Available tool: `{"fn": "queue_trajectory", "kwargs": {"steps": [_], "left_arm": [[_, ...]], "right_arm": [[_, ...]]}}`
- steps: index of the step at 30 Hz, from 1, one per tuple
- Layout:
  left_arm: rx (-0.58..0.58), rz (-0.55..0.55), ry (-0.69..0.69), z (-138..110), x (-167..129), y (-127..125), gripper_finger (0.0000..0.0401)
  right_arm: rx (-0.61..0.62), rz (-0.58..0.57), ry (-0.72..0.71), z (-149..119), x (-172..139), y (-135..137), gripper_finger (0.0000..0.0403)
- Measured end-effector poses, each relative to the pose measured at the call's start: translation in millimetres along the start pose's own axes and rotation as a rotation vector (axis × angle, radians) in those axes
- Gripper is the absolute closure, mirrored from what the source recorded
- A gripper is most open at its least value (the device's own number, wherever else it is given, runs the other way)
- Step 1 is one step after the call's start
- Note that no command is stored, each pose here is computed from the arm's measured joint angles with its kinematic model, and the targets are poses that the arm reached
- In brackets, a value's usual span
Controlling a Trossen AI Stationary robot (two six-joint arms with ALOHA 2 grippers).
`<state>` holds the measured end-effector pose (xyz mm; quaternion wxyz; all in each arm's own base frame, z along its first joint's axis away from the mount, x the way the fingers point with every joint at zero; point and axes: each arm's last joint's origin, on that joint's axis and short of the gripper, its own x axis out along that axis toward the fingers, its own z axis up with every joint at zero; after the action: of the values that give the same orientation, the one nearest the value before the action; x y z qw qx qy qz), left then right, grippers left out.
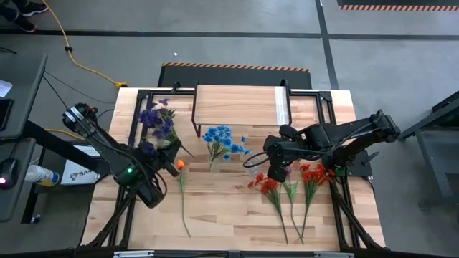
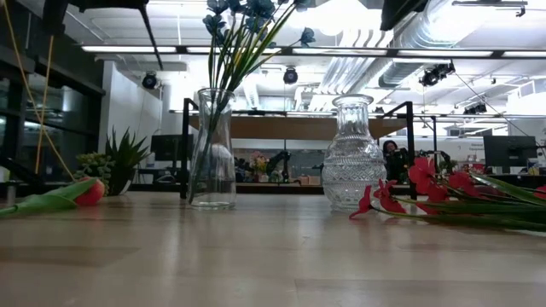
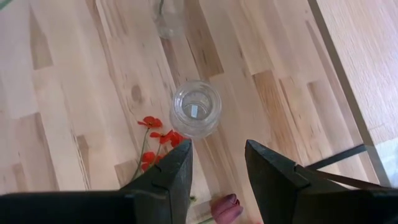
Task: Pick and place flowers into a vace then onto a shelf
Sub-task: Put the purple flower into the left transparent crystal vase
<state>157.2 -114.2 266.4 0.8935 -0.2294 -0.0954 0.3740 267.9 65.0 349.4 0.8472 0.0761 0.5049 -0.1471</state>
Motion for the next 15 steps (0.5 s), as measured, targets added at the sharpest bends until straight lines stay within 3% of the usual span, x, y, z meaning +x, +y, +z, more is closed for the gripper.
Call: {"fn": "queue_trajectory", "kwargs": {"steps": [15], "left_arm": [[0.017,0.0,-0.002,-3,0,-36,0.0355]], "right_arm": [[-0.003,0.004,0.0,0,0,0,0.0263]]}}
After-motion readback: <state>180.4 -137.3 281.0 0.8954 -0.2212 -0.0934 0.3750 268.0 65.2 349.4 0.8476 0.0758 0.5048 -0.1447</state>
